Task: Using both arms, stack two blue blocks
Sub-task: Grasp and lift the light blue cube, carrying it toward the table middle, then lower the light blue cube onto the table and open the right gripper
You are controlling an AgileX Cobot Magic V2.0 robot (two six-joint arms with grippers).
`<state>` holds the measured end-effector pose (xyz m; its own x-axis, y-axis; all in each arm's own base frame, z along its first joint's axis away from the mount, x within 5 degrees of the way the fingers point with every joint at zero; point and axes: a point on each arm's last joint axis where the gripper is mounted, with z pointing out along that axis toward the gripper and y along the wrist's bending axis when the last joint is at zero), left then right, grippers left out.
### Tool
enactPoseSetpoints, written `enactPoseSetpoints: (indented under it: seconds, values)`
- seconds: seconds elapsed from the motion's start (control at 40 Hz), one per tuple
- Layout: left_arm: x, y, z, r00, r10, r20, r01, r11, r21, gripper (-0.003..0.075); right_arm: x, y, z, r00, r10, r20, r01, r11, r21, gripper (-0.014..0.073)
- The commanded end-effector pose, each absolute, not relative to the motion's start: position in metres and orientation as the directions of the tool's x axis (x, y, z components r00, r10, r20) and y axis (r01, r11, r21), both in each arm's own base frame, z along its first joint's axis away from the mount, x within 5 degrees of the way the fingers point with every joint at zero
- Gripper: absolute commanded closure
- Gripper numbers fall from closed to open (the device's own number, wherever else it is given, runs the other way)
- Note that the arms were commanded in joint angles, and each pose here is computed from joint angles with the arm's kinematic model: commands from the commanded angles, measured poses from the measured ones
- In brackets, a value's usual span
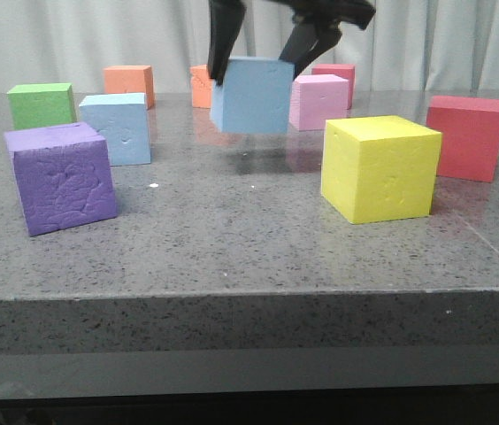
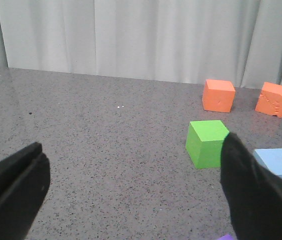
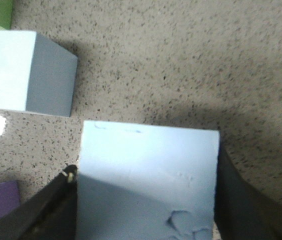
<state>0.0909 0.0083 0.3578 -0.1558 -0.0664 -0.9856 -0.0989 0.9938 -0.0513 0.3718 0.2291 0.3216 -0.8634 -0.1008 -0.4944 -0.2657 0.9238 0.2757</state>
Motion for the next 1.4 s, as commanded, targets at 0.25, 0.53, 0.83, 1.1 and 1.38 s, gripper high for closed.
enactPoseSetpoints:
  seconds: [0.25, 0.53, 0.83, 1.1, 1.38]
  values:
    - [0.091, 0.009, 0.377, -0.041, -0.057, -0.998, -0.097, 0.994, -0.053, 0.0048, 0.361, 0.257, 0.341, -0.794, -0.056, -0.606, -0.276, 0.921, 0.276, 0.0263]
    - [0.091, 0.009, 0.377, -0.041, -0.057, -0.998, -0.097, 0.994, -0.053, 0.0048, 0.364, 0.259, 0.334, -0.8, -0.061, -0.596, -0.273, 0.923, 0.272, 0.004]
    - [0.091, 0.009, 0.377, -0.041, -0.057, -0.998, -0.097, 0.994, -0.053, 0.0048, 0.36, 0.256, 0.352, -0.775, -0.043, -0.63, -0.284, 0.915, 0.287, -0.0041]
    - [0.091, 0.009, 0.377, -0.041, -0.057, -0.998, -0.097, 0.994, -0.053, 0.0048, 0.347, 0.246, 0.406, -0.685, 0.016, -0.729, -0.324, 0.889, 0.324, -0.0034]
    - [0.091, 0.009, 0.377, -0.041, -0.057, -0.998, -0.097, 0.994, -0.053, 0.0048, 0.343, 0.243, 0.412, -0.675, 0.019, -0.738, -0.328, 0.888, 0.322, 0.0461]
